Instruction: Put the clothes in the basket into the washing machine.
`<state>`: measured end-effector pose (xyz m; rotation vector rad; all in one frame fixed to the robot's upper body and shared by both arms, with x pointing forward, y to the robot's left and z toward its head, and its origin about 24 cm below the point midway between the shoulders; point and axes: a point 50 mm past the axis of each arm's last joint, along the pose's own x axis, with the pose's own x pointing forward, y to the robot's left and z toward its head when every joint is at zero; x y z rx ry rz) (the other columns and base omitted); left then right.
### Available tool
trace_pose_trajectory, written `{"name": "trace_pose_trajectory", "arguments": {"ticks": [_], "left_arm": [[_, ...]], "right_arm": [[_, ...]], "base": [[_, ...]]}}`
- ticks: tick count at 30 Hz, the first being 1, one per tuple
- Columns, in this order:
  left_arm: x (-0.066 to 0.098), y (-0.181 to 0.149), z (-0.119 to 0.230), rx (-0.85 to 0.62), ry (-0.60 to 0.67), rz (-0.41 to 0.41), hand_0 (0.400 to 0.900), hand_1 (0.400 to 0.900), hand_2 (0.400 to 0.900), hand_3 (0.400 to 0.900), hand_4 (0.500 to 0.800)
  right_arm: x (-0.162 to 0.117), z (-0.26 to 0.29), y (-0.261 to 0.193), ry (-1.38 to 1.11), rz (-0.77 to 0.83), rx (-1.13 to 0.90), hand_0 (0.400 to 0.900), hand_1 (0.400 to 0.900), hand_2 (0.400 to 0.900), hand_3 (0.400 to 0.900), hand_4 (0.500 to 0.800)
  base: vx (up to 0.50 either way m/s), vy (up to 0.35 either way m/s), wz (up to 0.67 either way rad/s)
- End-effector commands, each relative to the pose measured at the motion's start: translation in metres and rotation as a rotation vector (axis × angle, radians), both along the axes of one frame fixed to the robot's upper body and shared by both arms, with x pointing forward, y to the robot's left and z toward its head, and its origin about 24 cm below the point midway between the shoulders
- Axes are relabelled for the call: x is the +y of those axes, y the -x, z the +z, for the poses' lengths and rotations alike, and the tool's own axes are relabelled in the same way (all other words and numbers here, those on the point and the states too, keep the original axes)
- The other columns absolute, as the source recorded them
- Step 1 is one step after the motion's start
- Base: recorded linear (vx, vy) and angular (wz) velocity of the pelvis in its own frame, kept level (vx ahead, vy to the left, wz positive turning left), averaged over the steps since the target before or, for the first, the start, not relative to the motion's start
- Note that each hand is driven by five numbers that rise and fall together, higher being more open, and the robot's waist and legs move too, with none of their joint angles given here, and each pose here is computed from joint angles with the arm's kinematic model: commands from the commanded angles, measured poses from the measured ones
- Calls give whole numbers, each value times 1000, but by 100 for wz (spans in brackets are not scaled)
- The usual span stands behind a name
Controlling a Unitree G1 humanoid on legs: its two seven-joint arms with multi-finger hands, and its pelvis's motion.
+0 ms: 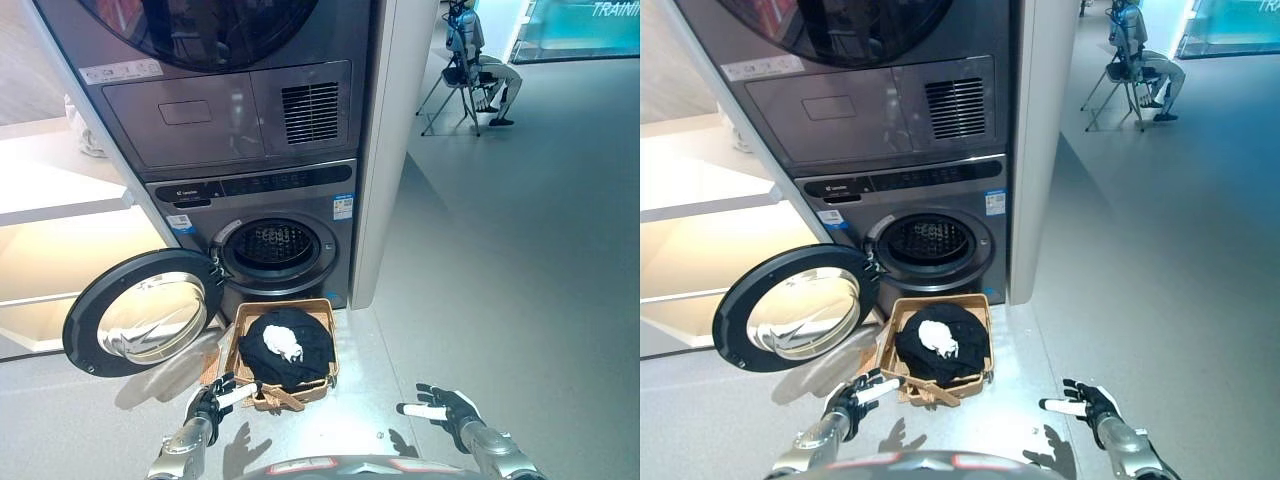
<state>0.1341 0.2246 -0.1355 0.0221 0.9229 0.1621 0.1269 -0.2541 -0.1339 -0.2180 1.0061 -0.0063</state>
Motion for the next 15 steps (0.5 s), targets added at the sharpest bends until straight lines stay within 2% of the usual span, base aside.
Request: {"name": "trace_pose_trajectory", "arguments": {"ticks": [1, 8, 15], "left_arm": [[23, -37, 19, -117, -114, -29, 900, 900, 900, 900, 800], [21, -36, 20, -123, -104, -44, 900, 900, 900, 900, 800], [19, -49, 29, -165, -109, -110, 900, 900, 900, 900, 800]], "right_arm": [[11, 8, -25, -27, 29, -101, 900, 900, 900, 900, 800], [9, 9, -27, -29, 27, -105, 900, 900, 900, 900, 800], [5, 8, -19, -33, -6, -106, 900, 900, 900, 900, 800]], "base": [[5, 109, -8], [-3, 186, -7], [-4, 264, 19]]}}
